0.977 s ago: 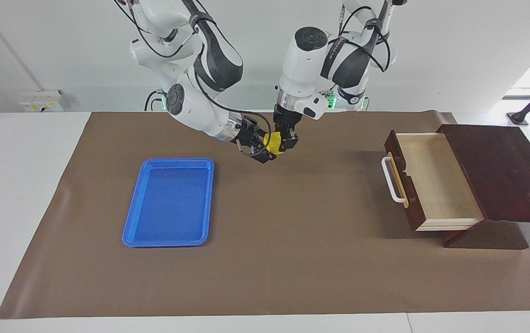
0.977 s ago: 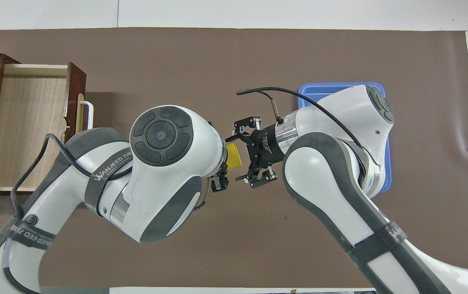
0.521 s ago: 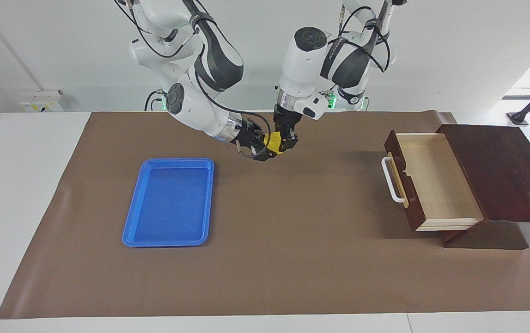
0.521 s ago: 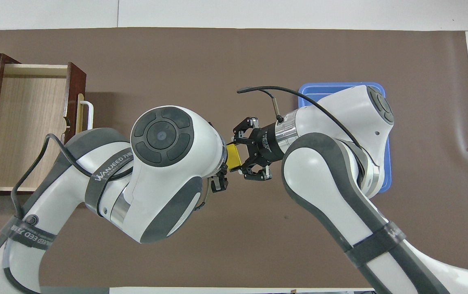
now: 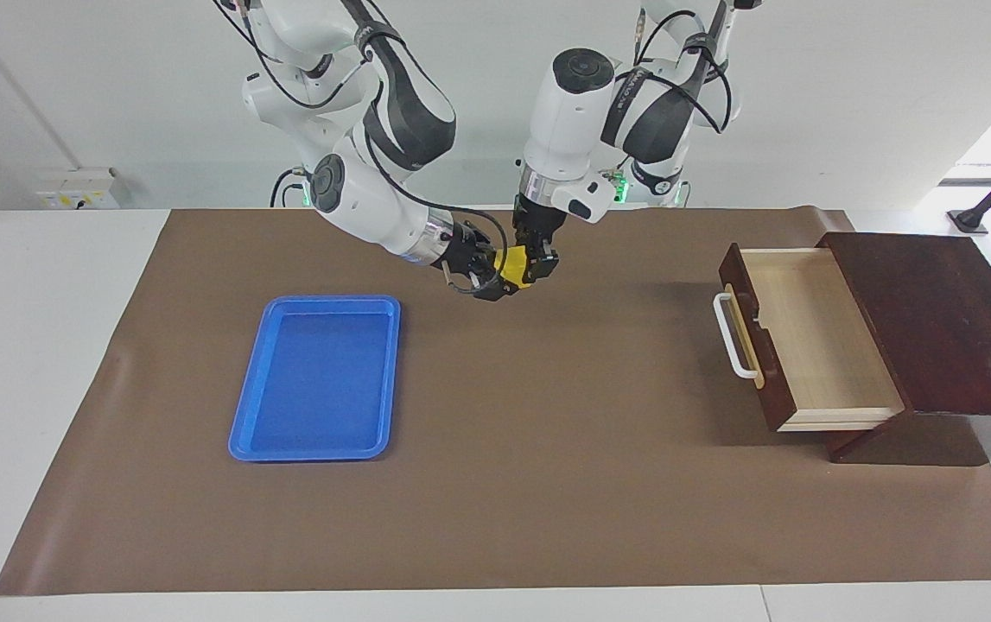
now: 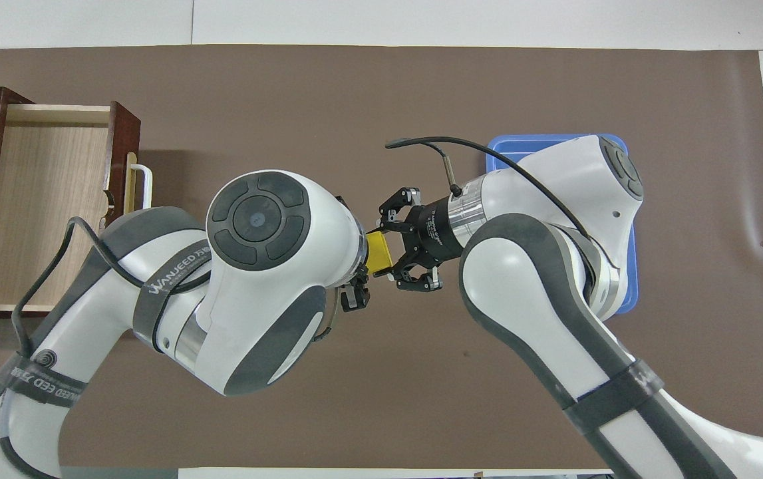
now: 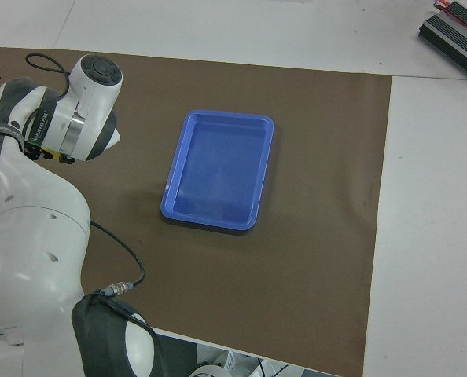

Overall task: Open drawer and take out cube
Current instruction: 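Open the left gripper while the right gripper carries the cube over the tray, then lower the cube into the tray while the left gripper closes the drawer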

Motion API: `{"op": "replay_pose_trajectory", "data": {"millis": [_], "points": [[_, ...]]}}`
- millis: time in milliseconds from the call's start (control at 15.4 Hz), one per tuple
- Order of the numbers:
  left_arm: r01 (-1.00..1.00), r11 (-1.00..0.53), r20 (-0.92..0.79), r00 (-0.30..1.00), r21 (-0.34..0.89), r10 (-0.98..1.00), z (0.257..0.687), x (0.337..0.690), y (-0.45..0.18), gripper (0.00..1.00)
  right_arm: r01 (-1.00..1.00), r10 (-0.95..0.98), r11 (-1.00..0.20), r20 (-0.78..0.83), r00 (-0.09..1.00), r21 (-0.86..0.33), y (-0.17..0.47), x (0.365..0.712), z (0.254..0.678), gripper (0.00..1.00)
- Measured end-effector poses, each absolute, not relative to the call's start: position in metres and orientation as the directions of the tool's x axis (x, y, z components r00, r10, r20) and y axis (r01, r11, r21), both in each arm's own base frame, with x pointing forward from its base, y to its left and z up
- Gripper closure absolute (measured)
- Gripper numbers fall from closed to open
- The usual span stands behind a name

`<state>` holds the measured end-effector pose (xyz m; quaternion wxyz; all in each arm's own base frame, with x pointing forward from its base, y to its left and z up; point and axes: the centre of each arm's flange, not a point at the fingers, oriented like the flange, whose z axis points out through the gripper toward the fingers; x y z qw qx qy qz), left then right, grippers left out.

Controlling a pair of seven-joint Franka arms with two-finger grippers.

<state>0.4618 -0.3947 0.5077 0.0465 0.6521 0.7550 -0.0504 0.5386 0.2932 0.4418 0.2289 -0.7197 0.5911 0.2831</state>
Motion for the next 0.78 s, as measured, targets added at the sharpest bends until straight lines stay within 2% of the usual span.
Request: {"op": "replay_pose_trajectory", "data": {"millis": [195, 391, 782], "points": [[0.985, 0.171, -0.114, -0.169, 0.006, 0.979, 0.511, 0.474, -0.376, 0.01, -0.984, -0.718, -0.177, -0.683, 0.135, -0.008, 0.281, 0.550, 0.452, 0.44], [0.985, 0.171, -0.087, -0.170, 0.009, 0.982, 0.511, 0.509, -0.314, 0.00, -0.990, -0.718, -0.141, -0.689, 0.100, 0.003, 0.251, 0.566, 0.456, 0.44], [0.997, 0.067, 0.033, -0.068, 0.030, 0.997, 0.471, 0.557, -0.182, 0.00, -0.999, -0.726, -0.029, -0.686, 0.039, -0.027, 0.141, 0.607, 0.442, 0.44]]}}
